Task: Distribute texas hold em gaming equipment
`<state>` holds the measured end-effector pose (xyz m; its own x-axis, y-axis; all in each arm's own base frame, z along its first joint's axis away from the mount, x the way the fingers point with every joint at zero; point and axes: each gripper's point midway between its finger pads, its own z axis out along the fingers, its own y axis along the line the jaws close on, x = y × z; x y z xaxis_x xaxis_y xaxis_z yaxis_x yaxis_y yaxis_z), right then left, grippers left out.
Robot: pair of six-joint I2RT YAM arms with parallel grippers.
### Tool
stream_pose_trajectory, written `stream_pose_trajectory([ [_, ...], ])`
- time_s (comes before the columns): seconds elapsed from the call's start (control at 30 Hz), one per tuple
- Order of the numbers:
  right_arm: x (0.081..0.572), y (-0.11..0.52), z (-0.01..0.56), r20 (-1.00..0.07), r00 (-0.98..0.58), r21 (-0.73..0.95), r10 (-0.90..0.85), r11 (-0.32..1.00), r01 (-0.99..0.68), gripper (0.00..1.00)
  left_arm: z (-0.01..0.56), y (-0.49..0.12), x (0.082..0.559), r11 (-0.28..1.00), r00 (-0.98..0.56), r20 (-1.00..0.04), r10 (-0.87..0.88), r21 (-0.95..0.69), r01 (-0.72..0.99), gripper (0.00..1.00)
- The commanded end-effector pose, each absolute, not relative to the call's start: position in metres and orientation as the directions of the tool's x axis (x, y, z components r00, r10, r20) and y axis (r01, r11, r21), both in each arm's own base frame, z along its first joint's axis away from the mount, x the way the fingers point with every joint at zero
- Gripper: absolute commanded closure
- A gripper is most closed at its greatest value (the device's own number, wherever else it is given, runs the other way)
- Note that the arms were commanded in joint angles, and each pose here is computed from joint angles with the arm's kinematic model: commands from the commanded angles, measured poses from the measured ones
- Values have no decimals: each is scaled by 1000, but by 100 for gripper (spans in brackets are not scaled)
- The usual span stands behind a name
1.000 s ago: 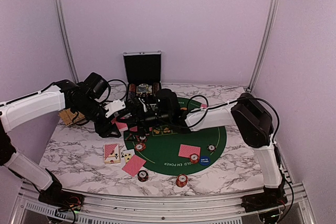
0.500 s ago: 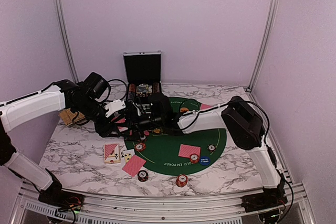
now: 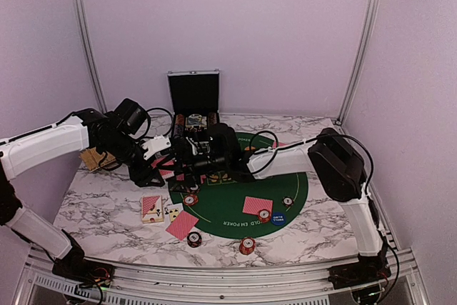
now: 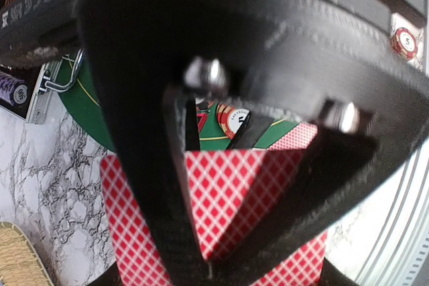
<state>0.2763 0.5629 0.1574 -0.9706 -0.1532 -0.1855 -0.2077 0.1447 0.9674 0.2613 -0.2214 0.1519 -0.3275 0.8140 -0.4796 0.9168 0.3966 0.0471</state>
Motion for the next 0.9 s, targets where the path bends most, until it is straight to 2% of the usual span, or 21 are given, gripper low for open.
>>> stream_pose_trajectory([
  [0.0, 296, 544, 159, -189, -978, 959, -91, 198, -204, 33, 163, -227, 265, 395, -314, -517, 797, 52, 917, 100],
  [0.23, 298, 541, 168, -204, -974, 957, -99, 188, -220, 49, 163, -227, 265, 396, -314, -514, 798, 53, 917, 100],
  [0.4, 299, 537, 174, -221, -970, 952, -100, 192, -236, 55, 161, -225, 265, 395, -315, -508, 802, 55, 917, 100],
  [0.6, 299, 531, 183, -235, -967, 950, -97, 187, -250, 70, 158, -224, 265, 397, -317, -500, 806, 60, 916, 100],
  [0.87, 299, 524, 195, -245, -966, 950, -87, 177, -257, 78, 156, -222, 266, 400, -320, -492, 809, 63, 914, 100],
])
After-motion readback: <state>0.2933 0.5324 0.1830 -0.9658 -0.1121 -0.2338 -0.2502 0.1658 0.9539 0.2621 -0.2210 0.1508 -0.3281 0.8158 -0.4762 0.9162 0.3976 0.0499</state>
